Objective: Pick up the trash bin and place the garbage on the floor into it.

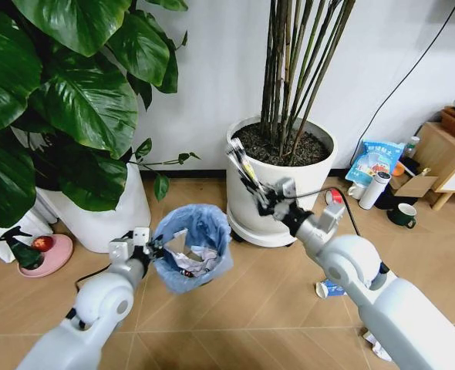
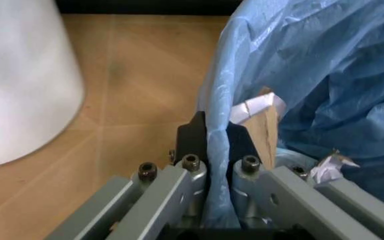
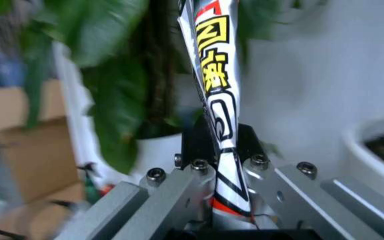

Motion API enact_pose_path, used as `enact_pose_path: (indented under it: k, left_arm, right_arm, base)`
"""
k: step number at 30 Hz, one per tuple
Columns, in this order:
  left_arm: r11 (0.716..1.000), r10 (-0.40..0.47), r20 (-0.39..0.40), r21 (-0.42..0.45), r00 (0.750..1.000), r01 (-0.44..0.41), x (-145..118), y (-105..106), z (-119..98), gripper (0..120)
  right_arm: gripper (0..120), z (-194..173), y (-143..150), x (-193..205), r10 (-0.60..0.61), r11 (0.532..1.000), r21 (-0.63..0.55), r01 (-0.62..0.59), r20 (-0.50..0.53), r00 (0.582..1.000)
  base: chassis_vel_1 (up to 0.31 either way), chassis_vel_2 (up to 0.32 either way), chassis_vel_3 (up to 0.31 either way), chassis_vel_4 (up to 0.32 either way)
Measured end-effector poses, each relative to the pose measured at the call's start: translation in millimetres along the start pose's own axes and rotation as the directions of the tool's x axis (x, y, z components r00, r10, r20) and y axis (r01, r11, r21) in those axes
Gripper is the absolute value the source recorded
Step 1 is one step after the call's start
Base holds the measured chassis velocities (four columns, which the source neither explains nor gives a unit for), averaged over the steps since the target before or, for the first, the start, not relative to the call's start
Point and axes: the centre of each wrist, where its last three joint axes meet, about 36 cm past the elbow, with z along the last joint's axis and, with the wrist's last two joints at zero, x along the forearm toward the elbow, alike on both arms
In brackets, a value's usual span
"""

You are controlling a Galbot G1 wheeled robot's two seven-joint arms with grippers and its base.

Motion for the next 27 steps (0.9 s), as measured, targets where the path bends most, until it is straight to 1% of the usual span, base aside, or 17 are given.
enact_pose_path:
  k: [2, 5, 7, 8, 11, 13, 15, 16, 20, 21, 22, 23, 26, 27]
  left_arm:
    - [1.000, 0.021, -0.007, 0.005, 1.000, -0.021, -3, -8, -2, 0]
    - [1.000, 0.030, -0.011, 0.008, 0.999, -0.030, -5, -12, -4, 0]
    - [0.999, 0.033, -0.012, 0.007, 0.999, -0.033, -5, -12, -7, 0]
    - [0.999, 0.033, -0.012, 0.007, 0.999, -0.033, -5, -12, -7, 0]
    - [0.999, 0.033, -0.011, 0.007, 0.999, -0.033, -6, -10, -10, 0]
    - [0.999, 0.033, -0.011, 0.007, 0.999, -0.033, -6, -10, -10, 0]
    - [1.000, 0.029, -0.008, 0.008, 1.000, -0.029, -5, -8, -11, 0]
    - [1.000, 0.029, -0.008, 0.008, 1.000, -0.029, -5, -8, -11, 0]
    - [1.000, 0.030, -0.002, 0.008, 1.000, -0.030, -5, -7, -15, 0]
    - [0.999, 0.031, -0.001, 0.008, 1.000, -0.031, -5, -7, -16, 0]
    - [0.999, 0.031, -0.001, 0.008, 1.000, -0.031, -5, -7, -16, 0]
    - [0.999, 0.031, 0.001, 0.008, 1.000, -0.031, -5, -7, -17, 0]
    - [0.999, 0.033, 0.003, 0.007, 0.999, -0.033, -6, -7, -18, 0]
    - [0.999, 0.033, 0.003, 0.007, 0.999, -0.033, -6, -7, -18, 0]
  right_arm:
    - [0, 0, 10, -10, -0.043, 0.999, -0.033, 0.043, 0.006, 0.999]
    - [0, 5, 15, -18, -0.068, 0.996, -0.051, 0.067, -0.002, 0.998]
    - [0, 17, 17, -22, -0.078, 0.995, -0.061, 0.076, -0.029, 0.997]
    - [0, 17, 17, -22, -0.078, 0.995, -0.061, 0.076, -0.029, 0.997]
    - [0, 39, 18, -21, -0.081, 0.996, -0.046, 0.077, -0.088, 0.993]
    - [0, 39, 18, -21, -0.081, 0.996, -0.046, 0.077, -0.088, 0.993]
    - [11, 51, 17, -21, -0.079, 0.997, -0.027, 0.076, -0.113, 0.990]
    - [11, 51, 17, -21, -0.079, 0.997, -0.027, 0.076, -0.113, 0.990]
    - [29, 63, 11, -21, -0.066, 0.998, -0.009, 0.065, -0.140, 0.988]
    - [32, 64, 10, -21, -0.065, 0.998, -0.007, 0.065, -0.142, 0.988]
    - [32, 64, 10, -21, -0.065, 0.998, -0.007, 0.065, -0.142, 0.988]
    - [36, 66, 9, -21, -0.063, 0.998, -0.003, 0.063, -0.143, 0.988]
    - [52, 69, 7, -21, -0.057, 0.998, 0.002, 0.058, -0.144, 0.988]
    - [52, 69, 7, -21, -0.057, 0.998, 0.002, 0.058, -0.144, 0.988]
  base:
    - [0.000, 0.000, 0.000, 0.000]
    - [0.000, 0.000, 0.000, 0.000]
    - [0.000, 0.000, 0.000, 0.000]
    - [0.000, 0.000, 0.000, 0.000]
    - [0.000, 0.000, 0.000, 0.000]
    - [0.000, 0.000, 0.000, 0.000]
    - [0.000, 0.000, 0.000, 0.000]
    - [0.000, 0.000, 0.000, 0.000]
    - [0.000, 0.000, 0.000, 0.000]
    - [0.000, 0.000, 0.000, 0.000]
    - [0.000, 0.000, 0.000, 0.000]
    - [0.000, 0.000, 0.000, 0.000]
    - [0.000, 0.000, 0.000, 0.000]
    - [0.000, 0.000, 0.000, 0.000]
